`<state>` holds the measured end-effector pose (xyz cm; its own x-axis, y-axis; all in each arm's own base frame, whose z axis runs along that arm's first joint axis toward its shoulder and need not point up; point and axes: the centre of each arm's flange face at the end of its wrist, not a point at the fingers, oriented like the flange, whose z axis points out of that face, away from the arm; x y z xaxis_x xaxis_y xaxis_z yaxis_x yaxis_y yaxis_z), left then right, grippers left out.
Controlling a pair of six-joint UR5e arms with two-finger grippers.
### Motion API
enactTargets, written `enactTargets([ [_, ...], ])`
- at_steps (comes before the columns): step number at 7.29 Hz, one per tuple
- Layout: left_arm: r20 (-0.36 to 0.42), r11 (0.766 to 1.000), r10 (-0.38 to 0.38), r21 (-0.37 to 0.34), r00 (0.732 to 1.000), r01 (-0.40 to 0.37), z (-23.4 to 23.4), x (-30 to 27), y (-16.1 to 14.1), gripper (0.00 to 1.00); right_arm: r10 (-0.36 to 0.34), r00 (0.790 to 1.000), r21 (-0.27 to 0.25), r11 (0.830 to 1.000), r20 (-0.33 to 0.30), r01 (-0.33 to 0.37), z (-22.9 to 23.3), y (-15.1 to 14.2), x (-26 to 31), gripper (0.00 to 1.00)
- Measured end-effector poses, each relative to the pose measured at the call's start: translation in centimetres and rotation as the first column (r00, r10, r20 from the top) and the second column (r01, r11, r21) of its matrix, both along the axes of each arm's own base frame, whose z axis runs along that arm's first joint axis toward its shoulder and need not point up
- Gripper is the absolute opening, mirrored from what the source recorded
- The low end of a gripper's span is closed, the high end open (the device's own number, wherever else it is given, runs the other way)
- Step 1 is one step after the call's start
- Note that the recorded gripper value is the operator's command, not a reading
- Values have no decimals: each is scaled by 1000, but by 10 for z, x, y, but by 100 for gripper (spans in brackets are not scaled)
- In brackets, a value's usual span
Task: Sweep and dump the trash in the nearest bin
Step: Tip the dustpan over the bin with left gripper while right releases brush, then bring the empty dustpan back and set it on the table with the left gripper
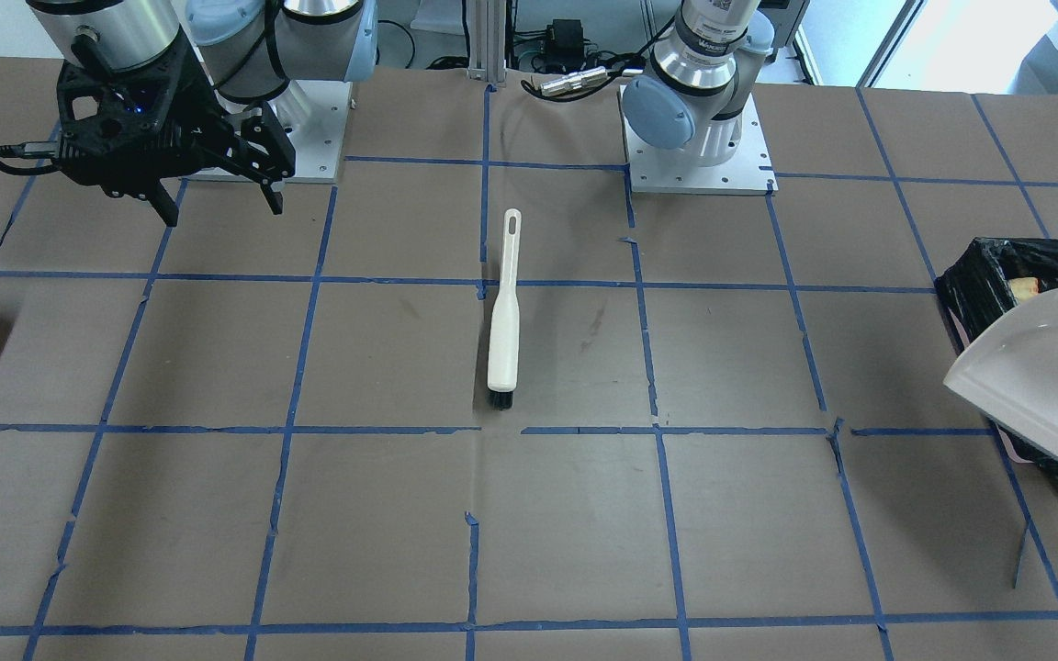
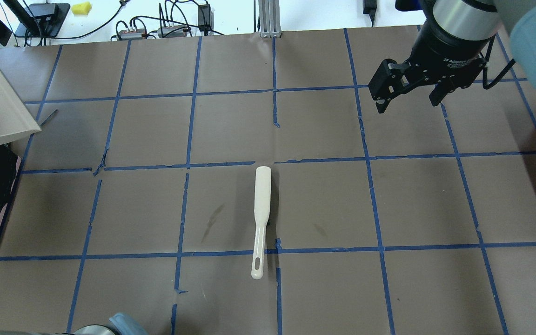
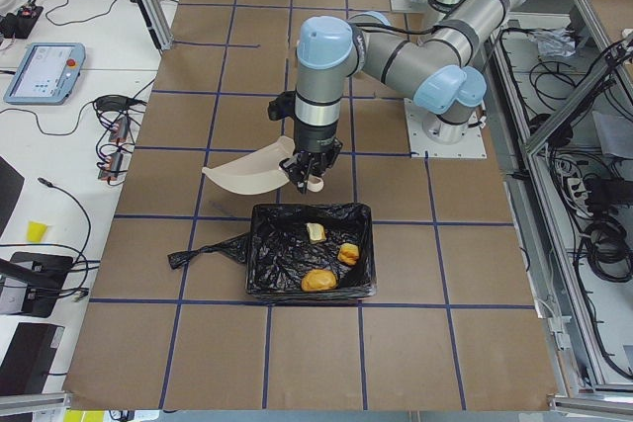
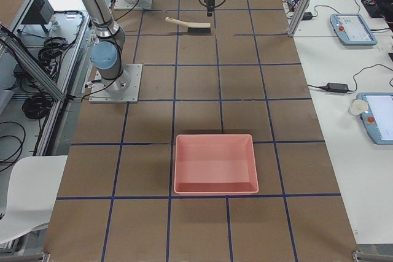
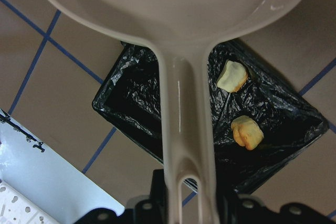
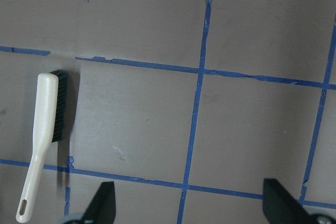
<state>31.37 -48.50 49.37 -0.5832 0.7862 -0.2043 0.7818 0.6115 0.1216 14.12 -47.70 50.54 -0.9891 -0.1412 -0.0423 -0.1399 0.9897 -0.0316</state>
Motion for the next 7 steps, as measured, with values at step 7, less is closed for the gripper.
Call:
enactTargets([
  [7, -125, 991, 129, -18, 984, -133, -67, -252, -86, 10, 30, 999, 12, 999, -39, -30, -5, 3, -2, 100],
])
